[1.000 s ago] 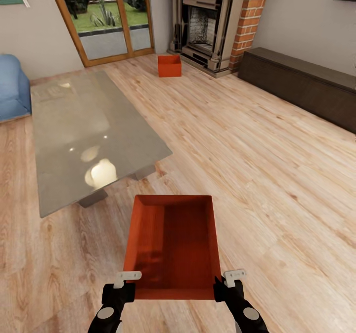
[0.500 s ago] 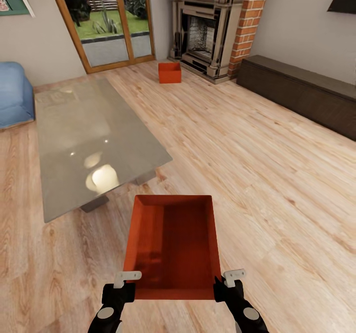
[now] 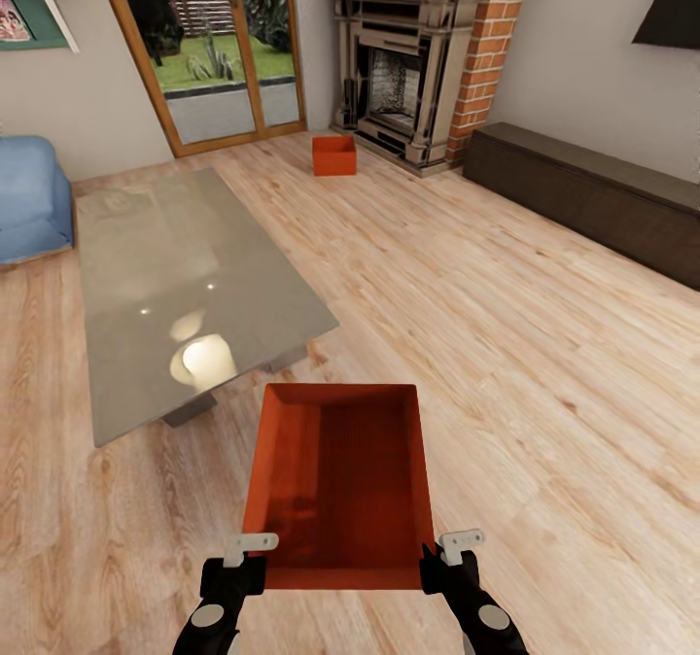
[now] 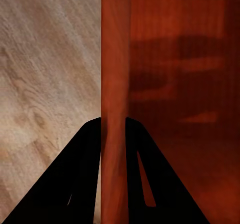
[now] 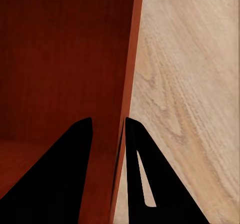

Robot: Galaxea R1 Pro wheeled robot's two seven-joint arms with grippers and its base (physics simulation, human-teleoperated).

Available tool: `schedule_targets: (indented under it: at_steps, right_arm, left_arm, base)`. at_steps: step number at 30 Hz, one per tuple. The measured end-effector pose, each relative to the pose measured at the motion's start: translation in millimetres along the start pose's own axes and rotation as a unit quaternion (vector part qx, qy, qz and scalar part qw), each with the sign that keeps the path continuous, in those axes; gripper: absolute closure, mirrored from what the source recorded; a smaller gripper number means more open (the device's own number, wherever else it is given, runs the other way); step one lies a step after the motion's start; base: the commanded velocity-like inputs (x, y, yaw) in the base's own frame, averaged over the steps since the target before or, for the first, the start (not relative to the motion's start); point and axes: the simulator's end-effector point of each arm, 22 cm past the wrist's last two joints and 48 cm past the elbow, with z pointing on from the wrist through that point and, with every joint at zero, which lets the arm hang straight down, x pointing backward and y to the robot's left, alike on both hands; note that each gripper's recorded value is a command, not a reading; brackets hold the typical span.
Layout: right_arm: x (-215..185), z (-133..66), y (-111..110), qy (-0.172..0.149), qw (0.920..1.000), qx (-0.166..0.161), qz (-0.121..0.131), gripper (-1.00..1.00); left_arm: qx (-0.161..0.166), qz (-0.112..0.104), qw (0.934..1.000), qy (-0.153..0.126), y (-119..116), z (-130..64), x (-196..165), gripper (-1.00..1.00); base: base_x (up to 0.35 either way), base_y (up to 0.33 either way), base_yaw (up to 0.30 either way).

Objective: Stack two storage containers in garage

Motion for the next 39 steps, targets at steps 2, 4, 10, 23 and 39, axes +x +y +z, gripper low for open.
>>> schedule_targets:
  at_steps: [2, 4, 10, 23, 39]
  right_arm:
    - [-3.8, -3.3, 0.1, -0.002, 1.0, 0.0, 0.0, 1.0]
    - [-7.4, -6.6, 0.2, -0.003, 1.0, 0.0, 0.0, 1.0]
    - [-18.1, -16.2, 0.7, -0.008, 1.0, 0.0, -0.001, 1.0]
    - [-39.5, -37.1, 1.4, -0.018, 0.9998, 0.001, -0.002, 1.0]
    - [-65.0, -62.4, 2.4, -0.03, 0.9995, 0.002, -0.003, 1.0]
  left_arm:
    - [0.0, 0.0, 1.0, -0.002, 0.5, -3.4, -3.6, 1.0]
    - [0.0, 0.0, 1.0, -0.003, 1.0, -6.9, -6.9, 1.0]
    - [0.0, -0.001, 1.0, -0.008, 2.6, -17.4, -16.7, 1.0]
    - [0.0, -0.001, 0.9998, -0.018, 5.6, -39.6, -35.9, 1.0]
    - [-0.001, -0.003, 0.9995, -0.03, 9.4, -66.4, -58.7, 1.0]
  base:
    - [0.0, 0.0, 0.0]
    - [0.0, 0.0, 0.0]
    - [0.0, 0.0, 0.0]
    - [0.0, 0.0, 0.0]
    - [0.0, 0.0, 0.0]
